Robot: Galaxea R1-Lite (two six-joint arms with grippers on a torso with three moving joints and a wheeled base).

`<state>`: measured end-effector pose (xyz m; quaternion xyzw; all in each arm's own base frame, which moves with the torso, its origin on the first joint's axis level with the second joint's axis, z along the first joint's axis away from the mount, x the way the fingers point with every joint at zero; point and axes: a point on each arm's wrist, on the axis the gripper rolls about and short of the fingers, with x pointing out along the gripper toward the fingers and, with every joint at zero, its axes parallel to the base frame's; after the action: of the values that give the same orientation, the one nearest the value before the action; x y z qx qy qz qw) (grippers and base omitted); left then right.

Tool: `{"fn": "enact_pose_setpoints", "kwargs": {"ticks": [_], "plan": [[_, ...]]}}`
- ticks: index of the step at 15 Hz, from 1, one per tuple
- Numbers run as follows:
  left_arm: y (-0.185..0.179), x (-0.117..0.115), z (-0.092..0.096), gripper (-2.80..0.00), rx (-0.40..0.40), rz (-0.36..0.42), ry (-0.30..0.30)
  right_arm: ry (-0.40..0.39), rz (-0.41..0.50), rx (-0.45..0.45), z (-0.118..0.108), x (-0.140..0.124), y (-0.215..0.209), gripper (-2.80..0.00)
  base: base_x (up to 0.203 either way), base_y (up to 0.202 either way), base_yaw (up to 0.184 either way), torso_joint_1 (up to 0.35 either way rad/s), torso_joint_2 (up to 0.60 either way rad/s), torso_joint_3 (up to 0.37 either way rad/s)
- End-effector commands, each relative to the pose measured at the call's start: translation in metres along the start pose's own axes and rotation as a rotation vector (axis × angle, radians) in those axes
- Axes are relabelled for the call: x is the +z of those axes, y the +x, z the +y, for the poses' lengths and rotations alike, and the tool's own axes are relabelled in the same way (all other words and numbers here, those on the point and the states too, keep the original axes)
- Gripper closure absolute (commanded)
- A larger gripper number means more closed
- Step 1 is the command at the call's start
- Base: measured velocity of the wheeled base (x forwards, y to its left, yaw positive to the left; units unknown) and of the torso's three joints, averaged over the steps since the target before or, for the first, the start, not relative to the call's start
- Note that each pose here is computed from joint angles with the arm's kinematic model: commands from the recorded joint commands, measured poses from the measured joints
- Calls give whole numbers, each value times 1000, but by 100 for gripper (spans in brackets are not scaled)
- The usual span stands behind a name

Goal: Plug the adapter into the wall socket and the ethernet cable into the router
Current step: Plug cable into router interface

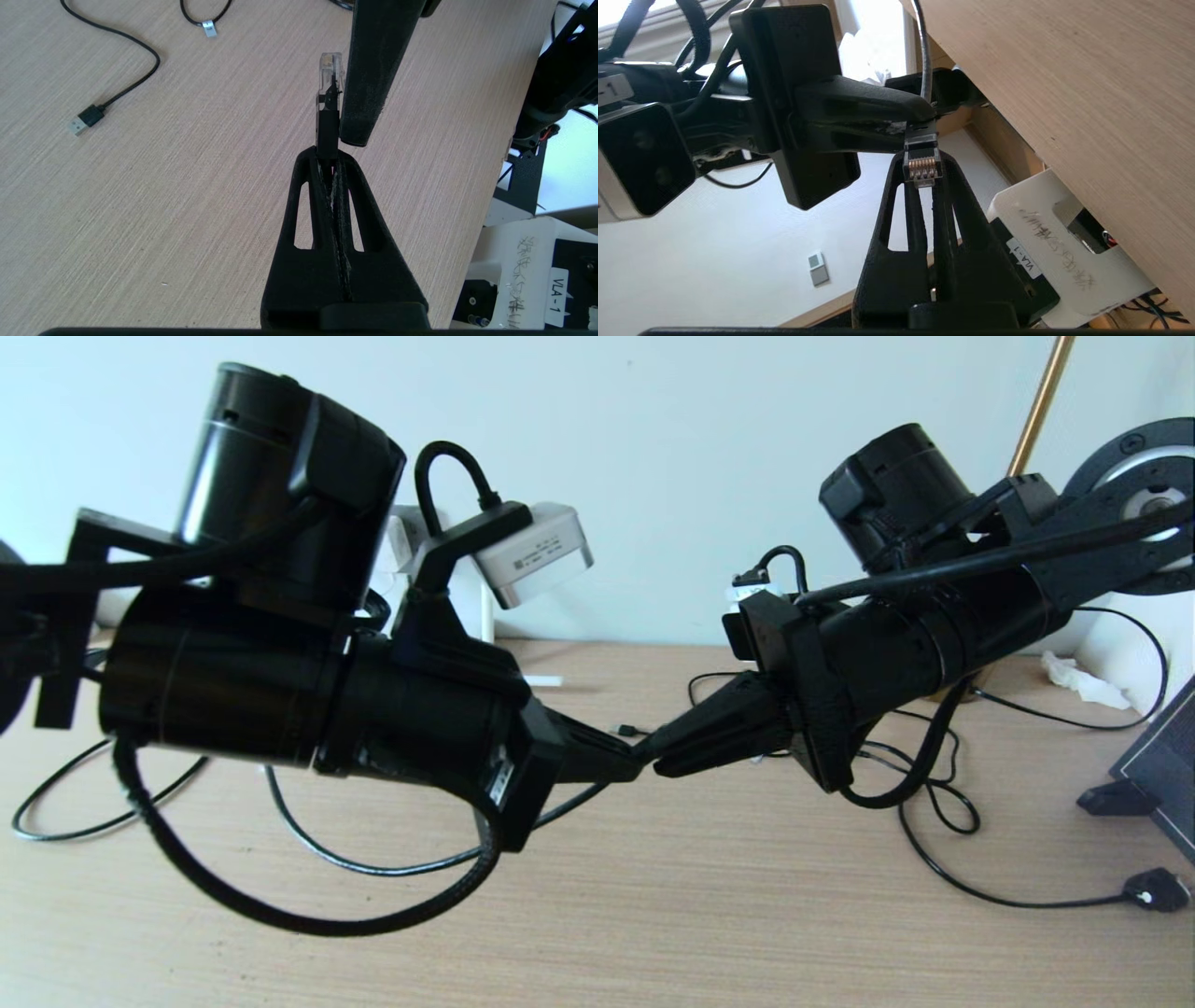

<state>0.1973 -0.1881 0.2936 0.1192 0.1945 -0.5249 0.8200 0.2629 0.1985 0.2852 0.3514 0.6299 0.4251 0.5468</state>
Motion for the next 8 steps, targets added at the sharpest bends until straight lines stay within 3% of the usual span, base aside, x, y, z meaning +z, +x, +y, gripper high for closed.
{"fn": "enact_pose_setpoints", "kwargs": {"ticks": [1,8], "plan": [[0,-1,0,0,-3,2,-1,11,6,0,-1,0,0,0,0,0,0,0,0,0],[-2,-1,-1,0,-5,-1,1,9,8,1,0,-2,0,0,0,0,0,0,0,0]]}}
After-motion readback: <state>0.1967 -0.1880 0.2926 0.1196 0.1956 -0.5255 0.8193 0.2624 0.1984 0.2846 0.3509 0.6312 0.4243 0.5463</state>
